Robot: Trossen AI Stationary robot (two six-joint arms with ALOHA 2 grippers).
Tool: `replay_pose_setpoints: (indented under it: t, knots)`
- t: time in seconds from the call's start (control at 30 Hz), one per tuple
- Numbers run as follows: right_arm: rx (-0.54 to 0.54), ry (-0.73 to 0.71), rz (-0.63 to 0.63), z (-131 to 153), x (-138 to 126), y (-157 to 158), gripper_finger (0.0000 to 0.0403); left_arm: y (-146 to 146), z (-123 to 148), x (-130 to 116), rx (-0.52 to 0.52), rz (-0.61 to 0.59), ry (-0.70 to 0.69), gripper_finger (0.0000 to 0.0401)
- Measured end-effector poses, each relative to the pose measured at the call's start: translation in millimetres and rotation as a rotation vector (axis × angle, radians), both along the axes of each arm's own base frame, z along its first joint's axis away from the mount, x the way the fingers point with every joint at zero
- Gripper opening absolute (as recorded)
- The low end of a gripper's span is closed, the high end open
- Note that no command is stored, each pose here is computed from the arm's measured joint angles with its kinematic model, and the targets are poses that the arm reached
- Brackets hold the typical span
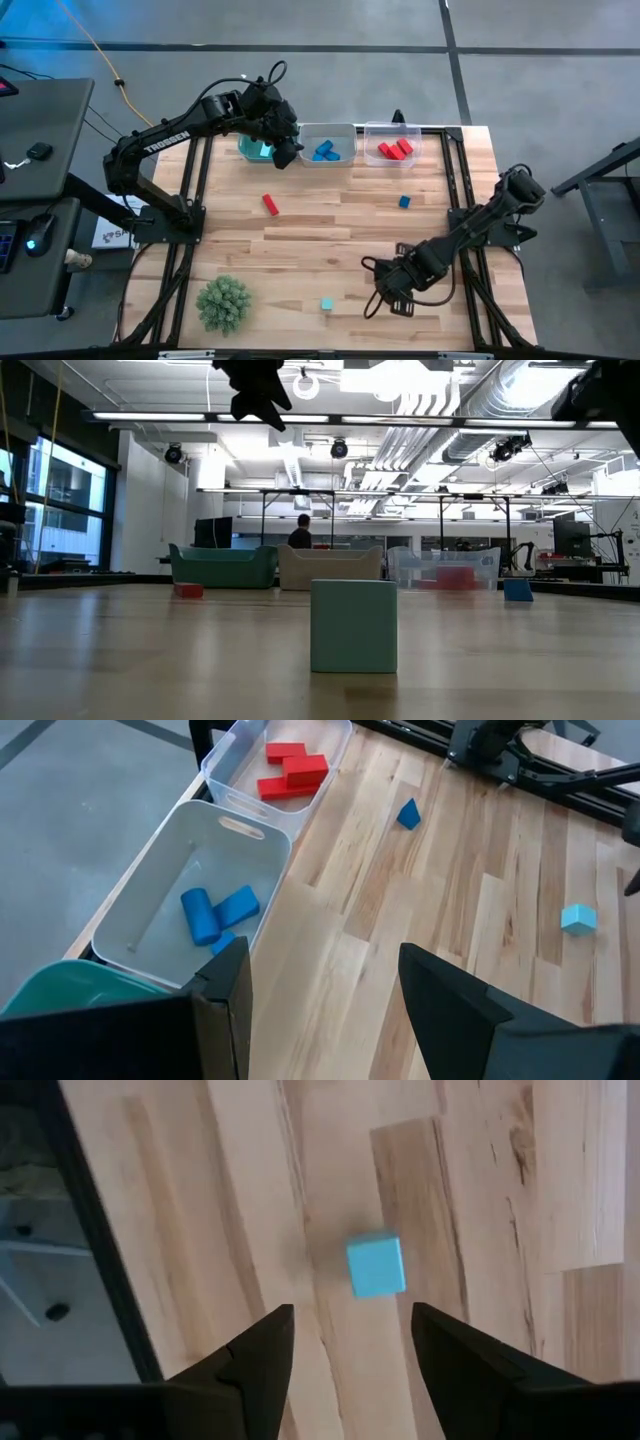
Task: Sort & place blocks by color
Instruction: Put the light blue block into the green bin
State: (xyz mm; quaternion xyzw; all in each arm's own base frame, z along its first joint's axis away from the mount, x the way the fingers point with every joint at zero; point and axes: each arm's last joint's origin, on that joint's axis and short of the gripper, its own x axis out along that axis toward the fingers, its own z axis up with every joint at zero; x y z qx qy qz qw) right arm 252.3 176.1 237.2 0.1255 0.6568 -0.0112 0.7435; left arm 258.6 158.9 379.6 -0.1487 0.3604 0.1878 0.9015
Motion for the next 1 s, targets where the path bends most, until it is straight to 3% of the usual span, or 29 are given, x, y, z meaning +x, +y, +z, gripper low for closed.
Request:
replay_pose_setpoints:
  t: [0.27,1.0]
  knots:
    - [-0.02,-0.039,0.097,-13.0,0.0,-1.0,0.022,-0.2,-0.4,-0.4,-0.003,0.0,0.005,0.0175]
    - [-0.009,-0.057,0.053,-60.3,-9.7,-8.1,0.022,0.4,-0.5,-0.6,0.013,0.018,0.015,0.0175]
